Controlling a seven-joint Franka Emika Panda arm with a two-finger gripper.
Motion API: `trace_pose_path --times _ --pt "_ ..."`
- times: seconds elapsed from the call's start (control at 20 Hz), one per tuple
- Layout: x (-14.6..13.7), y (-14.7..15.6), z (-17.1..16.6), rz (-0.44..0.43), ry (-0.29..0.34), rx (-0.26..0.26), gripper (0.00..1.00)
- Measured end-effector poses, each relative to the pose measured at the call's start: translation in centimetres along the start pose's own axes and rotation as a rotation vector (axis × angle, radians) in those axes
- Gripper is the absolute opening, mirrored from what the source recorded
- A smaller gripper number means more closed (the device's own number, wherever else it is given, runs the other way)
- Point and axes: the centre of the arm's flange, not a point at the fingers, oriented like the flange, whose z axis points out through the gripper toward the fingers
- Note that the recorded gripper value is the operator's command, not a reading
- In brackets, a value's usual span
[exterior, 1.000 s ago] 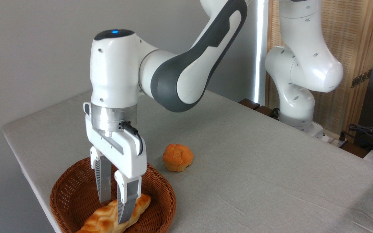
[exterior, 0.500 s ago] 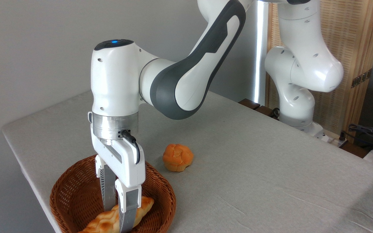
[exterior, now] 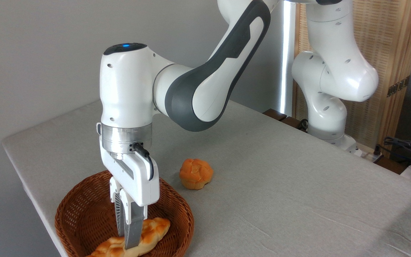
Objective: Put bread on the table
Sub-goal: 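Close the gripper on the braided bread roll in the basket, then lift the braided bread out of the basket and carry it past the orange bun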
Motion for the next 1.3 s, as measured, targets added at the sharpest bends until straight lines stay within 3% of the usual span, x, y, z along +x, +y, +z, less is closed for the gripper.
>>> trace_pose_path --times 0.15,0.45,0.55,0.65,0.9,1.0,1.1,1.15,1.25,1.3 --pt "0.2 -0.4 -1.5 -0.002 0.017 0.02 0.0" --pt "0.2 -1.4 -8.6 -0.035 0.094 0.078 0.0" --pt "-0.7 -1.3 -10.5 -0.062 0.077 0.04 0.0" --pt "-2.4 -0.7 -12.3 -0.076 0.012 -0.027 0.0" --pt "-7.2 2.2 -13.5 -0.039 -0.194 -0.257 0.0" --pt "-9.2 3.1 -12.4 0.005 -0.227 -0.316 0.12" --pt "-11.0 3.9 -11.5 0.036 -0.25 -0.339 0.55" --pt "-11.7 4.4 -11.1 0.059 -0.273 -0.342 0.67" --pt "-12.1 5.8 -10.2 0.106 -0.314 -0.348 0.74" --pt "-11.9 6.5 -9.8 0.123 -0.325 -0.353 0.92"
